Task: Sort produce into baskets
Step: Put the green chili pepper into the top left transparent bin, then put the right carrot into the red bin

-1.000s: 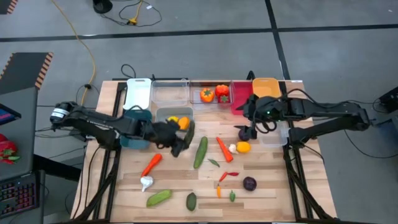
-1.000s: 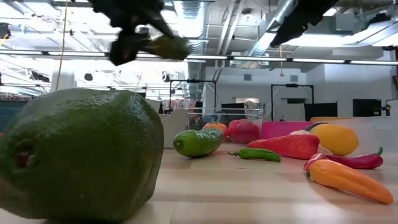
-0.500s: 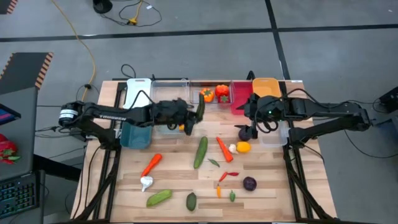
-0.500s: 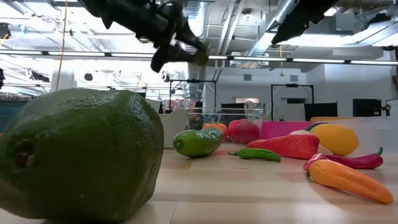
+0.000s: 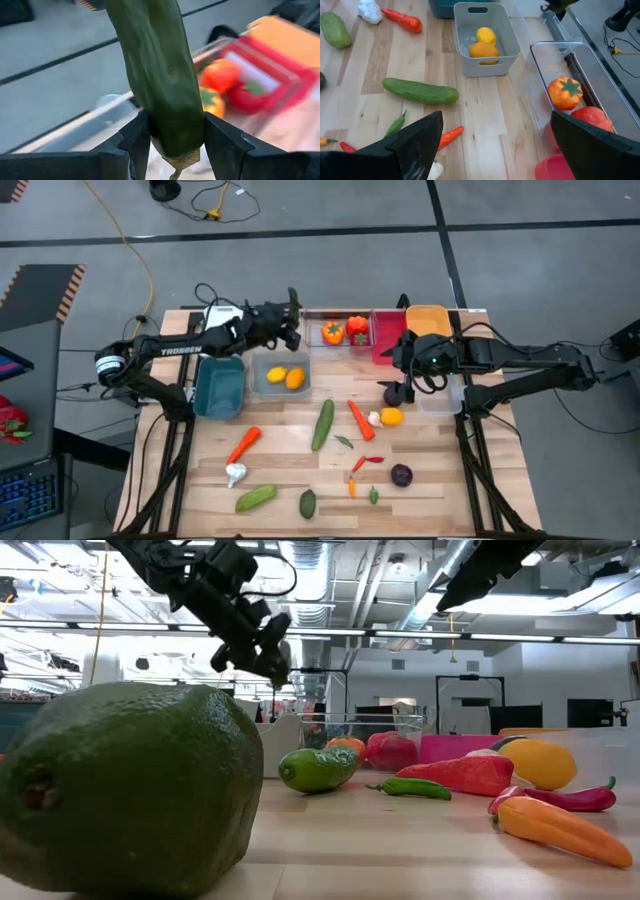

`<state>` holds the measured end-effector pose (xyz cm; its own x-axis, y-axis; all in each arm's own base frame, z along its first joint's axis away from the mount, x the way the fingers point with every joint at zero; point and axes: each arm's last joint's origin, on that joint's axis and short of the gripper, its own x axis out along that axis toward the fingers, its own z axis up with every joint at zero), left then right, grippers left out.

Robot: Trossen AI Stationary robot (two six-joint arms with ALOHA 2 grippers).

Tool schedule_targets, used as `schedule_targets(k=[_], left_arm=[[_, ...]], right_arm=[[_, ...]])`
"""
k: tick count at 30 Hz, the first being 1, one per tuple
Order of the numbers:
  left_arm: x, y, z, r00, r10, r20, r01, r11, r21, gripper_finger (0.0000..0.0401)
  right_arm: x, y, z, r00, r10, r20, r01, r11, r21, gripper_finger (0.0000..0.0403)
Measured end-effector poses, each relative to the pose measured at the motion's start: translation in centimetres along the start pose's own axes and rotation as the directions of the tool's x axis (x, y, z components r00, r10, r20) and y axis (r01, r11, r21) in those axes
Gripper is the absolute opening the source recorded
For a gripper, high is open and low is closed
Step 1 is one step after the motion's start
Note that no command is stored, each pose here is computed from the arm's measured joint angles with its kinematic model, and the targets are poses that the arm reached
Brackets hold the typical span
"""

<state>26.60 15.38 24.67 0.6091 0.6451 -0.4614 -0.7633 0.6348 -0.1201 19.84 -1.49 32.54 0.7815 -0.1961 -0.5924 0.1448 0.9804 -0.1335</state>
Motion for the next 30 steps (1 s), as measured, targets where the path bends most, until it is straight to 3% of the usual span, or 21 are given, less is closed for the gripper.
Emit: schedule_targets(k=[4, 13, 20, 30], left_arm=[[0.4, 1.6, 0.0, 0.998, 0.056, -0.036, -0.055, 0.998, 0.032, 0.0149], [0.6, 3.3, -0.5, 0.986, 0.122, -0.114, -0.106, 0.985, 0.138, 0.0159], [0.5, 3.5, -0.8, 0.98, 0.136, -0.144, -0.108, 0.977, 0.185, 0.02], [0.5, 3.6, -0.8, 0.978, 0.151, -0.147, -0.122, 0.974, 0.189, 0.0235]], right_arm=[[0.0, 0.1, 0.0, 1.0, 0.003, 0.001, -0.003, 1.0, 0.025, 0.0395], [0.0, 0.1, 0.0, 1.0, 0.008, 0.001, -0.008, 0.961, 0.277, 0.0395], [0.9, 1.3, 0.0, 0.993, 0.117, -0.03, -0.105, 0.959, 0.263, 0.0395], [4.9, 3.9, -0.6, 0.97, 0.163, -0.182, -0.096, 0.939, 0.332, 0.0395]])
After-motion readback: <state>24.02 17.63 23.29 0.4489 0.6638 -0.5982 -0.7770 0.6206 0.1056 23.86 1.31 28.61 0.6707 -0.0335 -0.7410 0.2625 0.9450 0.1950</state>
